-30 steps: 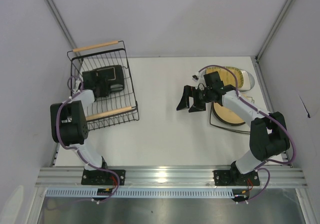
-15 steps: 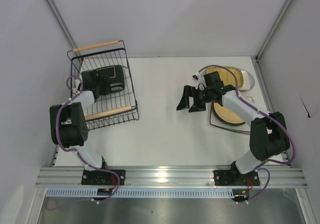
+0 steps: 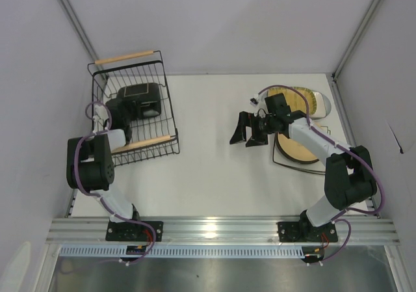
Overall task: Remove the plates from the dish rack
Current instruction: Grab a plate with the left arm
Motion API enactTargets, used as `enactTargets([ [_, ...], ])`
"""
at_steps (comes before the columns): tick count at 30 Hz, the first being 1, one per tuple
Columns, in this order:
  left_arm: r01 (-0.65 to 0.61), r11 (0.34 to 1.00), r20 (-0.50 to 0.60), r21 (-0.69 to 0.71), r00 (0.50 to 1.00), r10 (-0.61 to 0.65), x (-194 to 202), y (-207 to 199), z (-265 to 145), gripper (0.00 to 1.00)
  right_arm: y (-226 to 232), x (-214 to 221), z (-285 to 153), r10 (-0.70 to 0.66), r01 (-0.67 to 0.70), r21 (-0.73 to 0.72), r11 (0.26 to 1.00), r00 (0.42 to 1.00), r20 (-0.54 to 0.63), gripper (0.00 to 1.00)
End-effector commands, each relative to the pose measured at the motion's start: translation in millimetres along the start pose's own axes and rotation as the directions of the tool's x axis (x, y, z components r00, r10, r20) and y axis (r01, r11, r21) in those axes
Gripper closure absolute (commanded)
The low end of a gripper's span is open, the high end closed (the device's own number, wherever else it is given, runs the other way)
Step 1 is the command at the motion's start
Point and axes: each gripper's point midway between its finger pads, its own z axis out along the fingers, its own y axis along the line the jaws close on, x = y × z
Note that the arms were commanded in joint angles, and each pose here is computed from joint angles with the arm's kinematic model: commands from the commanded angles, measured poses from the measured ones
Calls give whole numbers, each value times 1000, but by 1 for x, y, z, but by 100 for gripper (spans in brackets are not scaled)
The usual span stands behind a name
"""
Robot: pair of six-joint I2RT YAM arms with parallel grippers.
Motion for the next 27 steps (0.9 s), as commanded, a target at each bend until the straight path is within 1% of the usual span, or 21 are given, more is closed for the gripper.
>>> enactTargets([
  [1,3,933,85,360,996,-36,-21,-92,-20,48,7,-6,-3,-29,29,-3,1000,999,13,0],
  [9,17,939,76,345,996,-46,-17,-75,-6,46,6,-7,-2,-28,28,6,1000,1000,5,0],
  [11,30,946,54,322,997,-50,-13,-71,1,46,5,-7,-1,-28,28,8,1000,1000,0,0],
  [13,39,958,37,284,998,-52,-10,-59,10,46,5,-7,-1,-28,28,10,1000,1000,-2,0],
  [14,47,968,12,245,999,-52,-5,-51,15,47,5,-7,0,-26,26,12,1000,1000,-1,0],
  [16,55,979,-6,195,998,-55,-1,-40,23,47,4,-7,0,-25,25,12,1000,1000,-2,0],
  [21,57,978,-6,202,998,-57,-1,-41,28,48,3,-8,1,-26,26,17,1000,1000,-6,0],
  [23,46,977,-1,209,999,-47,-3,-44,31,51,3,-8,1,-24,24,17,1000,1000,-9,0],
  [24,43,976,1,215,999,-45,-3,-46,32,55,2,-8,2,-24,25,18,1000,1000,-8,0],
  [25,42,973,3,226,999,-44,-4,-49,33,71,3,-8,2,-23,23,16,1000,1000,-9,0],
  [27,46,967,-39,250,999,-38,3,-53,32,87,3,-8,3,-21,22,18,1000,1000,-10,0],
])
